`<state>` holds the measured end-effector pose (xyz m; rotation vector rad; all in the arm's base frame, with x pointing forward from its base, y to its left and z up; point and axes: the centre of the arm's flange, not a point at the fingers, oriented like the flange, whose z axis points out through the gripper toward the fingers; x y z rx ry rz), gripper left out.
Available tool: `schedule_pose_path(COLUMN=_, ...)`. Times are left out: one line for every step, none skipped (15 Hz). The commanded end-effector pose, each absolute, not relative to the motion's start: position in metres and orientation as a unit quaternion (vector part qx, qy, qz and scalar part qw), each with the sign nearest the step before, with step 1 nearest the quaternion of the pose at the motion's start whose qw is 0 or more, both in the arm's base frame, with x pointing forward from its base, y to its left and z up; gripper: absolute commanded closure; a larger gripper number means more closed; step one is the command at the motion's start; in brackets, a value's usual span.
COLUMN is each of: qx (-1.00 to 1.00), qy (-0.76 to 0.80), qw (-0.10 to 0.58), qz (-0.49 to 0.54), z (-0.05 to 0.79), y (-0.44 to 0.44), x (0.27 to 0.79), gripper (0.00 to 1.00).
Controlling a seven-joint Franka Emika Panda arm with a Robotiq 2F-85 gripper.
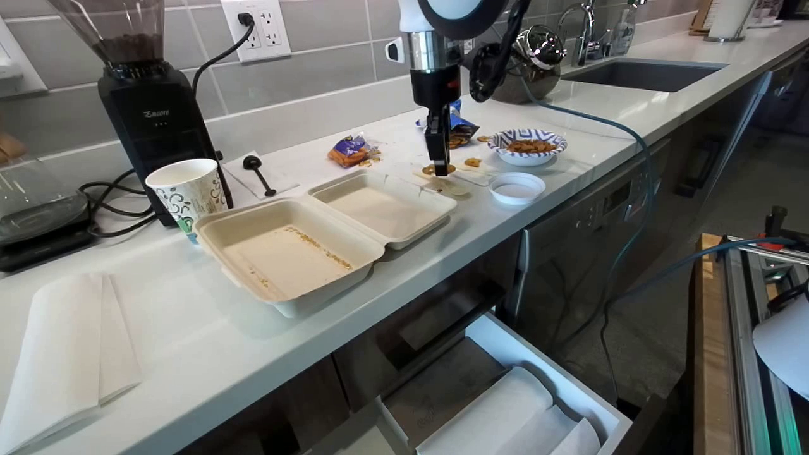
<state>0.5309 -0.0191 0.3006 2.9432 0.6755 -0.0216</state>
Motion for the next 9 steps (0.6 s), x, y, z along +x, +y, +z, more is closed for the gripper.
schedule_pose_path(qx=0.975, qy=0.213, qw=0.065, qz=-0.001, z=0.301, y=-0.017, x=0.512, gripper=0.57)
schedule_pose_path(qx=0.975, qy=0.211, qw=0.065, qz=-0.001, z=0.300, y=-0.017, x=0.511, gripper=0.57)
schedule_pose_path(qx=0.976, qy=0.209, qw=0.065, qz=-0.001, z=0.300, y=-0.017, x=0.509, gripper=0.57)
schedule_pose_path(qx=0.976, qy=0.208, qw=0.065, qz=-0.002, z=0.300, y=-0.017, x=0.507, gripper=0.57)
schedule_pose_path(qx=0.976, qy=0.207, qw=0.064, qz=-0.002, z=0.299, y=-0.017, x=0.506, gripper=0.57)
schedule_pose_path(qx=0.977, qy=0.206, qw=0.064, qz=-0.003, z=0.299, y=-0.017, x=0.504, gripper=0.57)
schedule_pose_path(qx=0.977, qy=0.205, qw=0.064, qz=-0.003, z=0.298, y=-0.016, x=0.503, gripper=0.57)
schedule_pose_path(qx=0.977, qy=0.204, qw=0.064, qz=-0.004, z=0.298, y=-0.016, x=0.503, gripper=0.57)
schedule_pose_path(qx=0.977, qy=0.203, qw=0.063, qz=-0.004, z=0.297, y=-0.016, x=0.502, gripper=0.57)
